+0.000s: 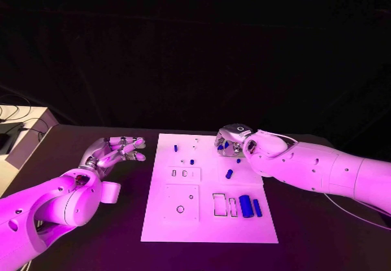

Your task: Assemble the parts on the task board

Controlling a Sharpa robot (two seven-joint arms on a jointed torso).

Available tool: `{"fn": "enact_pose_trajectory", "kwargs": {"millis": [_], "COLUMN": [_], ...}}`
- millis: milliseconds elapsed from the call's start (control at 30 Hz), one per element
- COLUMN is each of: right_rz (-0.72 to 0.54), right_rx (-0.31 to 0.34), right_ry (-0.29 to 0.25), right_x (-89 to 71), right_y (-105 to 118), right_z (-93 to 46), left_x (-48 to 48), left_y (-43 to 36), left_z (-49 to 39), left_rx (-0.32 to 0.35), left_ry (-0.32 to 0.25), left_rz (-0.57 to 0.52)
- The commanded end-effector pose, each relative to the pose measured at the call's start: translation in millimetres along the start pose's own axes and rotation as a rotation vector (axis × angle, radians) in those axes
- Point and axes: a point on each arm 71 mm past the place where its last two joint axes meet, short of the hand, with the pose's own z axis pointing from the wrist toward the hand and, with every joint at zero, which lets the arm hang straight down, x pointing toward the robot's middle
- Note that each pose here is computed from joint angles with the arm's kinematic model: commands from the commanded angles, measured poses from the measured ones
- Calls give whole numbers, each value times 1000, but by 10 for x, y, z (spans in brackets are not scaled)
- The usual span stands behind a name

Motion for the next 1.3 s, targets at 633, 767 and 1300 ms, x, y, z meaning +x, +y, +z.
{"fn": "enact_pose_trajectory", "kwargs": {"millis": [633,767,1300], "right_rz": [-3,-1,7], "right_rx": [19,19,20], "right_ry": [43,46,56], "right_x": [65,61,58], "right_y": [-63,-70,-86], "right_z": [-73,-87,-109], "left_x": [-9,-11,-18], "left_y": [-3,-3,0], "left_z": [-1,-2,-3], "left_rx": [1,1,-1], "left_ry": [8,8,8], "left_rz": [3,3,3]}}
